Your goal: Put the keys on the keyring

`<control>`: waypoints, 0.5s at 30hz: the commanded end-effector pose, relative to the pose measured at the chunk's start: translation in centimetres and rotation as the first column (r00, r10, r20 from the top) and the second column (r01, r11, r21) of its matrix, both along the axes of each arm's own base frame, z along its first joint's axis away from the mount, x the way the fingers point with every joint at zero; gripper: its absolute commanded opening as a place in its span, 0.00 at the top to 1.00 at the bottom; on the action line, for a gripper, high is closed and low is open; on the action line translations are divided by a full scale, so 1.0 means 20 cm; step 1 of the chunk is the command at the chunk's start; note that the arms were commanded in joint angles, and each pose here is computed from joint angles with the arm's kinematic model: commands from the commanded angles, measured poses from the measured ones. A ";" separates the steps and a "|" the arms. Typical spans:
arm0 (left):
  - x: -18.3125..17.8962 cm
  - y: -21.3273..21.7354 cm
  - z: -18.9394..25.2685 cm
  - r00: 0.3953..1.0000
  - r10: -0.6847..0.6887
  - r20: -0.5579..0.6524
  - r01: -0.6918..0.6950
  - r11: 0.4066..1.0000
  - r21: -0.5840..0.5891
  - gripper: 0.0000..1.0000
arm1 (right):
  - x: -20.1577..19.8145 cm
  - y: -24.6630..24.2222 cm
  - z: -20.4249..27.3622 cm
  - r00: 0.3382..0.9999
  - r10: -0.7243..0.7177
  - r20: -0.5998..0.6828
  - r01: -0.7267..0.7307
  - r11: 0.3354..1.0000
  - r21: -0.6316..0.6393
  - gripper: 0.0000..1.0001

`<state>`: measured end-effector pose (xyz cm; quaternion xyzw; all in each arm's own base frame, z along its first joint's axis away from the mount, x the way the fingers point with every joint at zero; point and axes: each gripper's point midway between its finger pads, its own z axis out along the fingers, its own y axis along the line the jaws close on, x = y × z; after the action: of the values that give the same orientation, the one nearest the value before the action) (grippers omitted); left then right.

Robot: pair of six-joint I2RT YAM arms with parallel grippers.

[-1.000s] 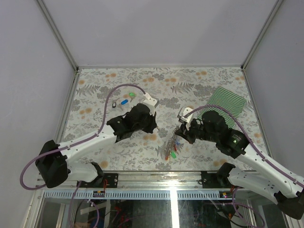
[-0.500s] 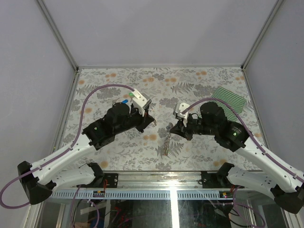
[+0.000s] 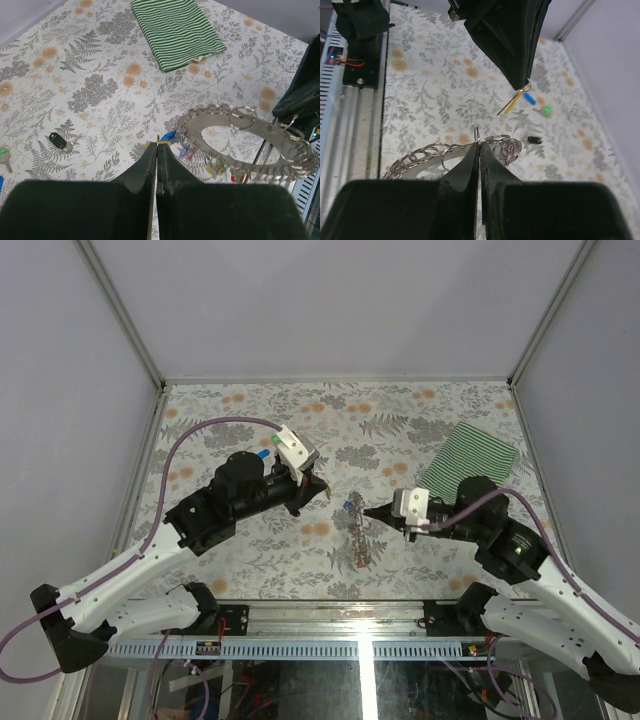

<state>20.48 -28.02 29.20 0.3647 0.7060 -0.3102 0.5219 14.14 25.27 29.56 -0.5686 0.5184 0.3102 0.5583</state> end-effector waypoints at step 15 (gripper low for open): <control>-0.08 -0.02 0.18 0.993 -0.077 0.085 0.085 0.992 -0.093 1.00 | -0.05 -0.01 0.38 0.848 0.029 0.529 -0.147 0.972 0.183 1.00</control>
<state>19.38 -27.71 30.69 0.3660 0.6891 -0.3314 0.5304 13.81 24.97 31.17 -0.6209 0.3622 0.2329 0.6550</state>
